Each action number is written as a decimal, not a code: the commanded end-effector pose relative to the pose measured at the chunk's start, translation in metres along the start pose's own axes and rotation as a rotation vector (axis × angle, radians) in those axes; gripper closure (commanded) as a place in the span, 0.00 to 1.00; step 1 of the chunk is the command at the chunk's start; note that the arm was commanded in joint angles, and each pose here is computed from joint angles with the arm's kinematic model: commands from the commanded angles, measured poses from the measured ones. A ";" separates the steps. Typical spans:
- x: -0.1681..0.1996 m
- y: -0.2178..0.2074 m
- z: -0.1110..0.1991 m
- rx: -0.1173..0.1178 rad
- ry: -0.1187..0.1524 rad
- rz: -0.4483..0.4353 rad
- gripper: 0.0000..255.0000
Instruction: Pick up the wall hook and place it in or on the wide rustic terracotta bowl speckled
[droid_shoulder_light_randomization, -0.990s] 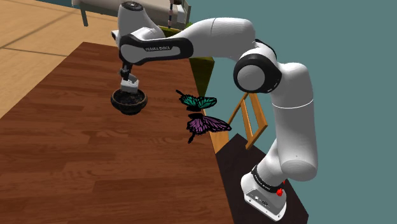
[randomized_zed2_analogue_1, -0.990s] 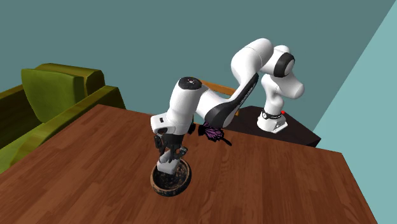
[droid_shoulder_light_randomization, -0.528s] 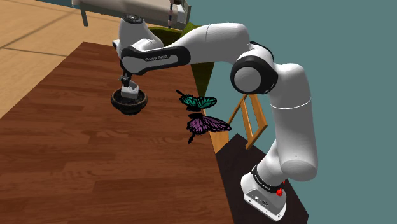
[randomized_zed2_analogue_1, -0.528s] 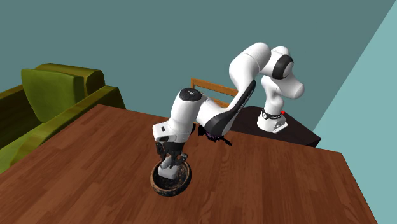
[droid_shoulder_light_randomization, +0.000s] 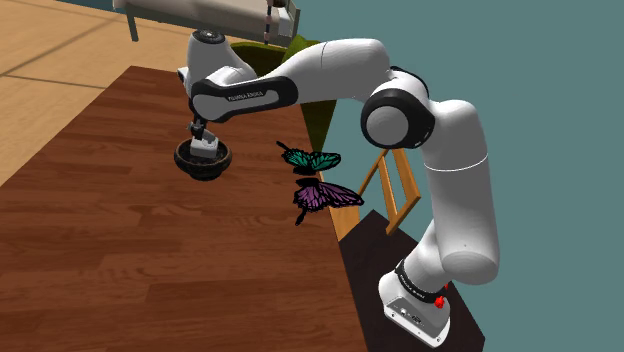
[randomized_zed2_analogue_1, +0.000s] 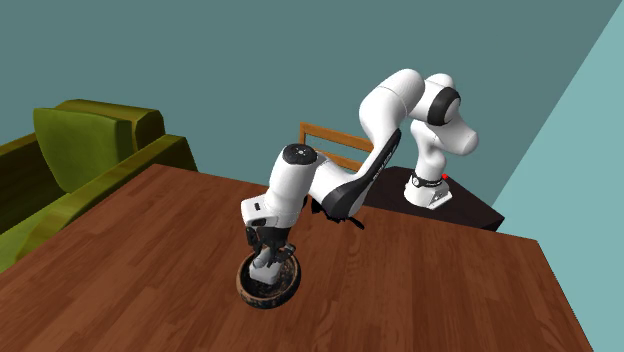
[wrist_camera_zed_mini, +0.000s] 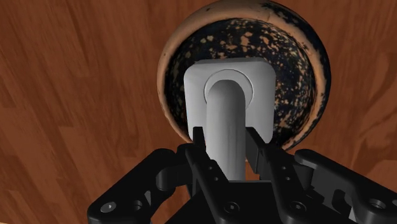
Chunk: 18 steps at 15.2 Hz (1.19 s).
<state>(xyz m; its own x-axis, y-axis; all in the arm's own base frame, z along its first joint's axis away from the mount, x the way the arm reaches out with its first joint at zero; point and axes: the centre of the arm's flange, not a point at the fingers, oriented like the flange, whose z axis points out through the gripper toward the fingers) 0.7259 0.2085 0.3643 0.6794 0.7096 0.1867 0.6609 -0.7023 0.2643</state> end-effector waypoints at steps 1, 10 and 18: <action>0.000 0.000 0.000 0.000 0.001 0.000 1.00; 0.000 0.000 -0.040 0.000 0.001 0.000 0.00; 0.000 0.000 -0.050 0.000 0.001 0.000 0.00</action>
<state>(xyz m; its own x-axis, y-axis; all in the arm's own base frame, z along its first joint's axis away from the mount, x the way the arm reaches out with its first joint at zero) 0.7100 0.2114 0.4118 0.6792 0.7096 0.1873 0.6608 -0.7024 0.2647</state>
